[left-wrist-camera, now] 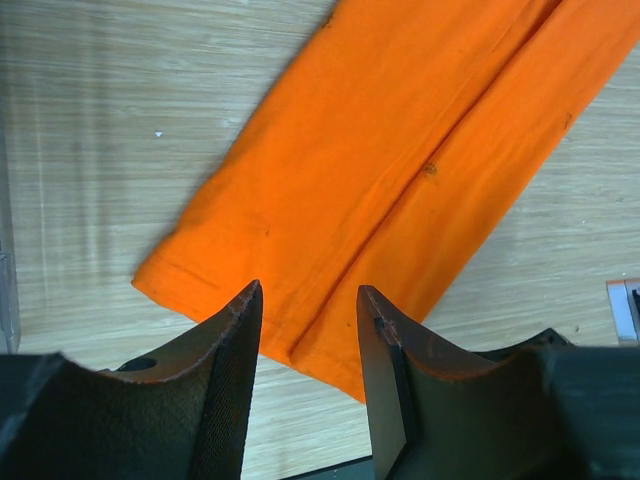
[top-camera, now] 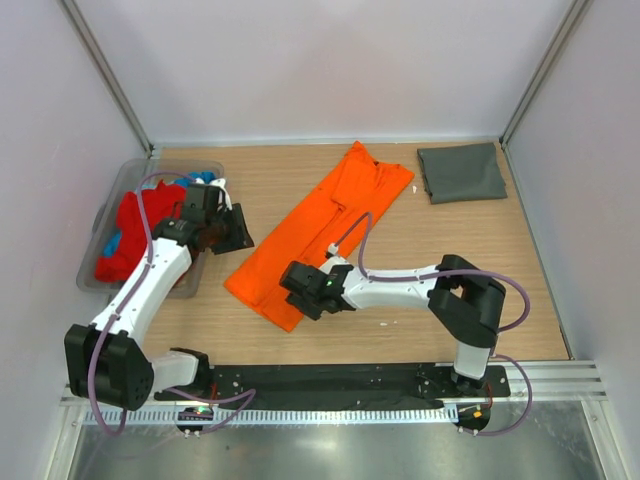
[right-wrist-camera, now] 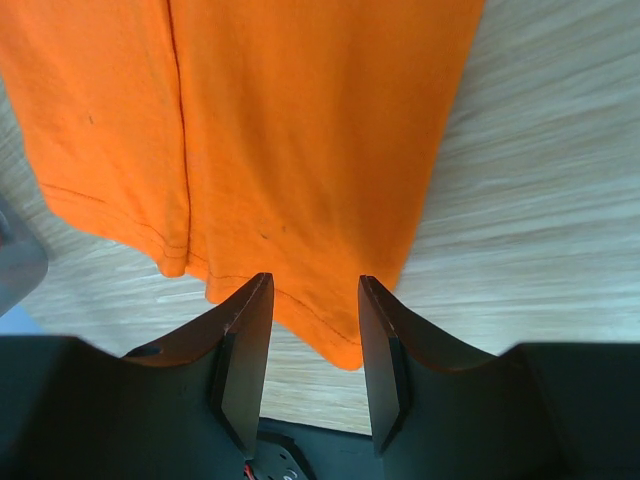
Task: Fold and stack the t-shirts
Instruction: Fold the tshirt
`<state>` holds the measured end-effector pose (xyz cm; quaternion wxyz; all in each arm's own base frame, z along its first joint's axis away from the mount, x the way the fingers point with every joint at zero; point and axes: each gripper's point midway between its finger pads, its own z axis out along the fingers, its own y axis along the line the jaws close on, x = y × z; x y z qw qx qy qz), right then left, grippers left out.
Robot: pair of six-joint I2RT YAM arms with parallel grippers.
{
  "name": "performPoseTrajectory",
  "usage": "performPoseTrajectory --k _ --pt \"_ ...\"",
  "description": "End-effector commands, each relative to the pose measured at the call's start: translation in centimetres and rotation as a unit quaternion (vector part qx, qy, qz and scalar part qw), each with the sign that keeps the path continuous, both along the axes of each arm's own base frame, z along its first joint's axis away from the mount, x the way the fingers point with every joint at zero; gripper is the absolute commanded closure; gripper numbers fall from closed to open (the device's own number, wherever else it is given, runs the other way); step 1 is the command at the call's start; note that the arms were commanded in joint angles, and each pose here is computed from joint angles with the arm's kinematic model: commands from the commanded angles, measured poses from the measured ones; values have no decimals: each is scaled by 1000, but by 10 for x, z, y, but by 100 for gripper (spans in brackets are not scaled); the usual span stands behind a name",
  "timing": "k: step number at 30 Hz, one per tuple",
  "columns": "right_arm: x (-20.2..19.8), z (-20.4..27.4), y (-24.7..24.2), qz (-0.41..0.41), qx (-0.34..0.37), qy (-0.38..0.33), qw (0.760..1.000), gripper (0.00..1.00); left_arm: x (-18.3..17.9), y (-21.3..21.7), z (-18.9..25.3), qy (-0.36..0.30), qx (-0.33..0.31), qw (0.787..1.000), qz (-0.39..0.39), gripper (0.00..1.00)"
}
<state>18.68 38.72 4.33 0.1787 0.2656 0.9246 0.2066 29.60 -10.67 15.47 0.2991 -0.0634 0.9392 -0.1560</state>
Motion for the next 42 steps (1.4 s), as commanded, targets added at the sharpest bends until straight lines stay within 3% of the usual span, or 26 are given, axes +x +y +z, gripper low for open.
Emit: performPoseTrajectory --k 1,13,42 --pt "3 15 1 -32 -17 -17 999 55 6 -3 2 -8 -8 1000 -1 56" --pt "-34 6 8 -29 -17 2 999 57 8 -4 -1 -1 -13 1000 0 56" --pt "-45 -29 8 -16 -50 31 998 67 9 2 -2 1 -3 1000 11 56"
